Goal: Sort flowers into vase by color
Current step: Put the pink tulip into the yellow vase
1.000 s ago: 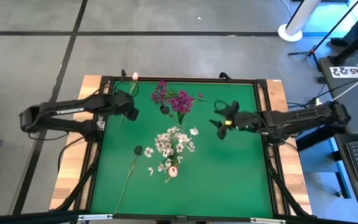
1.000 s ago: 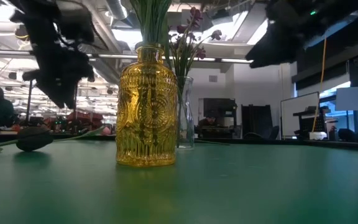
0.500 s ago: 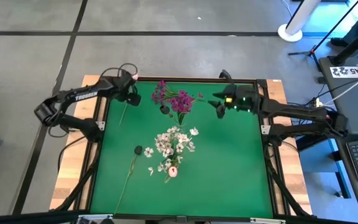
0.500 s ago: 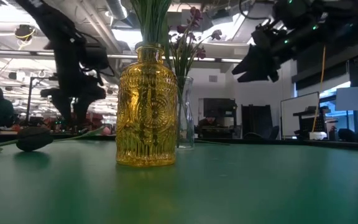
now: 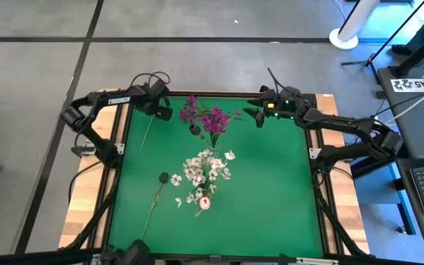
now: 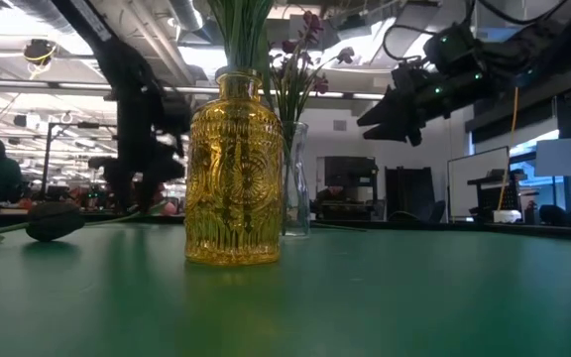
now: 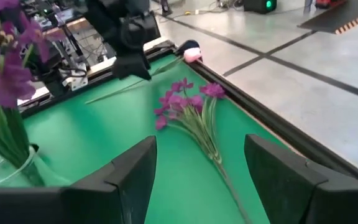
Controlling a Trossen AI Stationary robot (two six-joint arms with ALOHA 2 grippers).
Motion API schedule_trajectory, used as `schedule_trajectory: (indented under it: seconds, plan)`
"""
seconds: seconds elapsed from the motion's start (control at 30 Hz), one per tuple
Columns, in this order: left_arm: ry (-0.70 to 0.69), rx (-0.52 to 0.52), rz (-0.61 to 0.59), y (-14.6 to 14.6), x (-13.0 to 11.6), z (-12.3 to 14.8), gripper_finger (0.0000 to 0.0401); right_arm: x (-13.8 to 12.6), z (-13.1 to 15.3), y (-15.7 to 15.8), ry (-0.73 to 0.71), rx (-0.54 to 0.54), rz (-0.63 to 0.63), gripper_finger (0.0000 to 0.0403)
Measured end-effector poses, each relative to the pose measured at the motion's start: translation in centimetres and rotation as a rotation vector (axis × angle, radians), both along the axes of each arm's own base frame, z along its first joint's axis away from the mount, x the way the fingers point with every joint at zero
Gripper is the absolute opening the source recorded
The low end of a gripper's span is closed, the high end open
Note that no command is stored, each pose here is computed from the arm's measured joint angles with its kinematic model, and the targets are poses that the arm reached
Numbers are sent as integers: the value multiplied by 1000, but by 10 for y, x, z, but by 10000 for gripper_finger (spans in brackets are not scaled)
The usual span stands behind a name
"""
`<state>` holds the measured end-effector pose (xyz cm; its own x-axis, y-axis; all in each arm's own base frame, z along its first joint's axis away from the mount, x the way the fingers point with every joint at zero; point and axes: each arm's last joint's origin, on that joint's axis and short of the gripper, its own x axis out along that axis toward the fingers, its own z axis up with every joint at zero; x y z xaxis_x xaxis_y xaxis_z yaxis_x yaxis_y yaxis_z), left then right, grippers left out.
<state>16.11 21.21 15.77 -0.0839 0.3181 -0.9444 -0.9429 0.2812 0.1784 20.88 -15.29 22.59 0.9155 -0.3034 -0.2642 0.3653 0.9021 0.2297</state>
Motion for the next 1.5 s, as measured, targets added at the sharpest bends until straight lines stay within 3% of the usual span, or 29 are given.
schedule_trajectory:
  seconds: [0.13, 0.4, 0.67, 0.83, 0.9, 1.13, 1.37, 1.5]
  plan:
    - [40, -57, 39, 9, -6, -17, 210, 4, -5, -2, 0, 6, 10, 241]
    - [0, -82, 40, 10, -4, -17, 195, 5, -5, -2, -18, 40, 42, 241]
    - [-39, -128, 99, 3, -1, -18, 99, 5, -6, 1, -16, 68, 107, 241]
    - [-48, -174, 65, -4, 6, -16, 17, 5, -6, 2, -28, 104, 150, 241]
    - [-48, -210, 47, -9, 9, -10, 9, 5, -6, 3, -30, 108, 159, 241]
    - [-163, -65, -33, -26, 28, 73, 4, 5, -6, 2, -31, 102, 161, 241]
    - [-588, 244, -157, -90, 14, 199, 2, 5, -6, 2, -28, 90, 164, 241]
    - [-833, 339, -248, -136, -5, 233, 1, 5, -5, 2, -34, 80, 165, 241]
